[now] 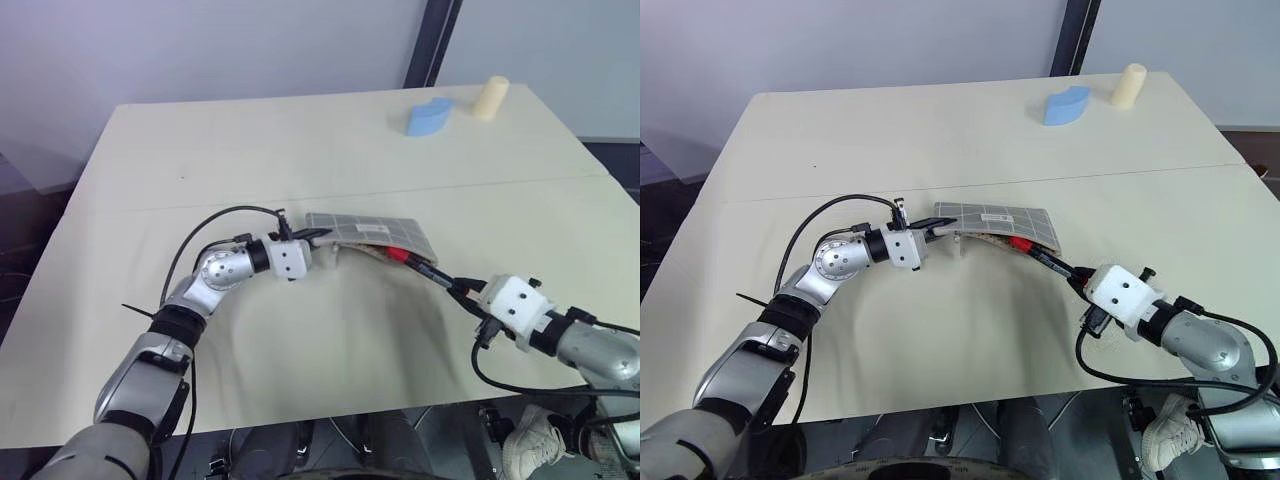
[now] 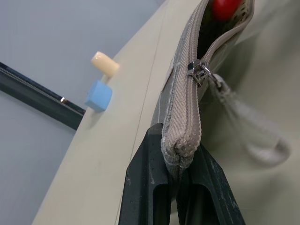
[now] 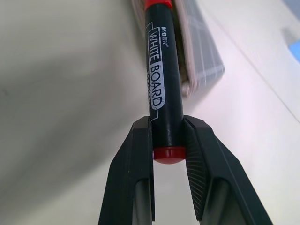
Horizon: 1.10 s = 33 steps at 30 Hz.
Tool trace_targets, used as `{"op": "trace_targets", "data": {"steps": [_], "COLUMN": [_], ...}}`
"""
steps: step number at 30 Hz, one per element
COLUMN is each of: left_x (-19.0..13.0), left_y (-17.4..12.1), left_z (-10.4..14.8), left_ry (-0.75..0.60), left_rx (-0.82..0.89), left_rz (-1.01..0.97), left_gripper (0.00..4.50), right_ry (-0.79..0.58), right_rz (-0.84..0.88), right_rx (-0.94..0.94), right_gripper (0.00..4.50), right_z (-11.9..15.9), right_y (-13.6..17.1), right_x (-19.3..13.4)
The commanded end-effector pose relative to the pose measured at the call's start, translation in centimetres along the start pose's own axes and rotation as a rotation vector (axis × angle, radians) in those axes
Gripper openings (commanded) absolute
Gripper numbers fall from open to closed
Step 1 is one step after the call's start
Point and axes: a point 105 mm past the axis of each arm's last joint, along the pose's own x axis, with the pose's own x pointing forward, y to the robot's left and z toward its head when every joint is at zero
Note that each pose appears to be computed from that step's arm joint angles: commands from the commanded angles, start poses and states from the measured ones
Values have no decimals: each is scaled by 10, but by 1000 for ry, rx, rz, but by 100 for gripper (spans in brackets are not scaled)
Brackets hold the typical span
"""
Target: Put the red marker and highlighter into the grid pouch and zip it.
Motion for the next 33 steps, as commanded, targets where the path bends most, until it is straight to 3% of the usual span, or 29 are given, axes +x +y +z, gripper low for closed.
{"op": "trace_targets", "data": {"steps": [1, 8, 12, 14, 15, 17, 20, 23, 27, 31, 33], "left_x": [7, 9, 7, 4, 3, 2, 1, 1, 6, 14, 18], "left_y": [0, -3, 1, 3, 2, 2, 1, 0, -2, -6, -8], "left_z": [22, 30, 29, 26, 25, 24, 22, 18, 12, 14, 19], "left_ry": [-98, -139, -130, -119, -115, -109, -98, -82, -45, -47, -67], "left_rx": [9, -21, -18, -23, -24, -25, -35, -55, -75, -60, -38], "left_rz": [-6, -31, -25, -20, -22, -24, -23, -19, -19, -32, -39], "left_gripper": [0, 0, 0, 0, 0, 0, 0, 0, 0, 0, 0], "right_ry": [-27, -176, -213, -239, -257, -251, -313, -422, -429, -331, -307], "right_rz": [-38, 13, 25, 28, 33, -9, -93, 4, 148, 267, 253], "right_rx": [-83, -293, -324, -346, -332, -313, -10, 238, 477, 591, 761], "right_gripper": [38, 38, 38, 144, 172, 288, 434, 443, 443, 443, 443], "right_z": [16, 61, 69, 71, 72, 69, 76, 90, 87, 78, 72], "right_y": [-11, -7, -6, -6, -6, -13, -32, -25, 0, 49, 65], "right_x": [20, 62, 71, 69, 66, 61, 43, 10, -17, -6, 11]}}
